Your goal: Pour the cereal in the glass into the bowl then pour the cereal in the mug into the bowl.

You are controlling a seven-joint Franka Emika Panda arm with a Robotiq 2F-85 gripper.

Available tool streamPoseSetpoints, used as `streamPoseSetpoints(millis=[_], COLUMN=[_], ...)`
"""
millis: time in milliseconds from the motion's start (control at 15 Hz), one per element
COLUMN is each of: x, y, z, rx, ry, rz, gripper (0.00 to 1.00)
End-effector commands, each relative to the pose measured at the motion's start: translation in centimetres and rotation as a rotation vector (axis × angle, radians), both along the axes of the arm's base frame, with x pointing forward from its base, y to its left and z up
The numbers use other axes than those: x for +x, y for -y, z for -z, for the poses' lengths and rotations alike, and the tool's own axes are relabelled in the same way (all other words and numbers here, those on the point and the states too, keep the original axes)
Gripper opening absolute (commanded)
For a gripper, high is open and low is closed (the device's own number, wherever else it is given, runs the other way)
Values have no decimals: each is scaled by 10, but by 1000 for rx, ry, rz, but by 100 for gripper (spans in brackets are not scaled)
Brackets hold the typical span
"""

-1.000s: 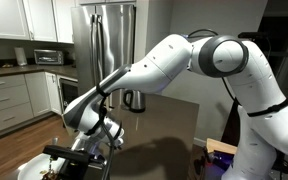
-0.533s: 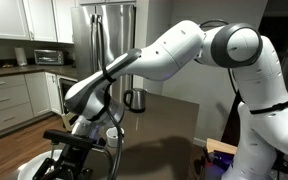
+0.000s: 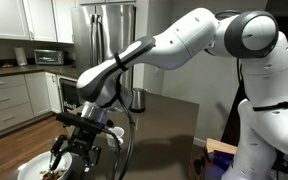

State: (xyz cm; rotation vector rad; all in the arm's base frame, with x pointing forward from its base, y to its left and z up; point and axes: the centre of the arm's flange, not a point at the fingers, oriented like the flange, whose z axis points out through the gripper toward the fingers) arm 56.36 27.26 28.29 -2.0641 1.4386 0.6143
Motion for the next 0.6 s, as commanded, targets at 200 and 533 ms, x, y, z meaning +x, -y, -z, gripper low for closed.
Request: streamPoseSetpoints(millis=[200, 533], x=[-19, -31], y=[52, 89], z=[-31, -40], rx=[-153, -154], ry=[79, 91], rz=[112, 204], gripper=[100, 100])
